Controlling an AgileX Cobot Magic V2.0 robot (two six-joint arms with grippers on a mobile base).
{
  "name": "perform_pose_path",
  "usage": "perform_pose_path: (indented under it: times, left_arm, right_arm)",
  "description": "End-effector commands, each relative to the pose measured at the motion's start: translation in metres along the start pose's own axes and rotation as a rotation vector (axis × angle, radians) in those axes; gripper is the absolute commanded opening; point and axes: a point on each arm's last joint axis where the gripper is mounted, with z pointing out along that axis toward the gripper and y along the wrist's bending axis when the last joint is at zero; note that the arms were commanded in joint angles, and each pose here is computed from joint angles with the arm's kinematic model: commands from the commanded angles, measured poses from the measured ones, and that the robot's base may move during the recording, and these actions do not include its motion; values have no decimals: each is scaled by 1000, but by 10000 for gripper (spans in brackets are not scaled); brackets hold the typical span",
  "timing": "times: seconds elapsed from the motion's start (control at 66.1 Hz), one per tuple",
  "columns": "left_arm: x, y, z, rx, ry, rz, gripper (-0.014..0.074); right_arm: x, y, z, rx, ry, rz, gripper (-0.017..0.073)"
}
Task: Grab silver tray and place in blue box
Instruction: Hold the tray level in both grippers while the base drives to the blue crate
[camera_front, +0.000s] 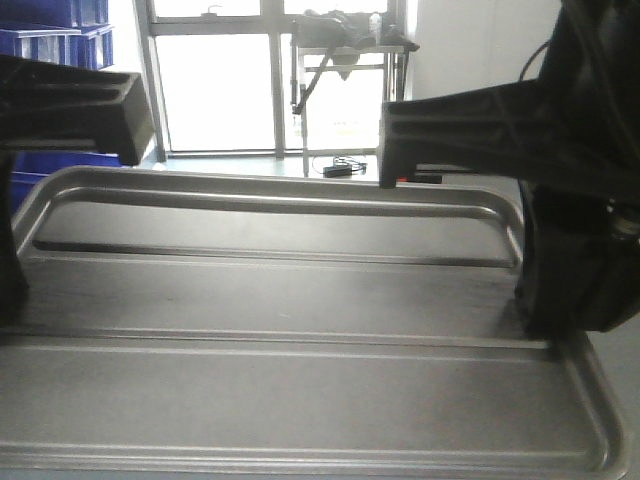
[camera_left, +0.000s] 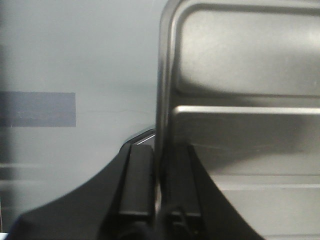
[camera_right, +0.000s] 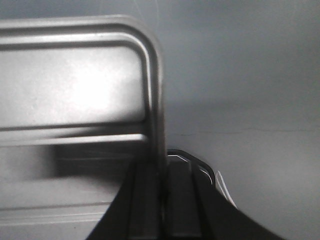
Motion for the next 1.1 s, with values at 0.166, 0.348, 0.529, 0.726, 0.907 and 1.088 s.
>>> perform_pose_path:
  times: [0.166,0.348,0.529,0.726,0.907,1.088]
  left_arm:
    - [-5,-5,-14,92,-50,-16,-8]
    - [-5,-5,-14,92,-50,-16,-8]
    - [-5,-5,-14,92,-50,-16,-8]
    - [-5,-5,-14,92,-50,-16,-8]
    - [-5,-5,-14,92,-50,-16,-8]
    - [-5,-5,-14,91,-52,-15,-8]
  right_arm:
    - [-8,5,-13,-85,-63,-3,62]
    - [-8,5,-13,-85,-63,-3,62]
    - [-8,5,-13,-85,-63,-3,62]
    - [-8,5,-13,-85,-63,-3,62]
    - [-8,5,-13,-85,-63,-3,62]
    - [-8,5,-13,-84,-62,-3,62]
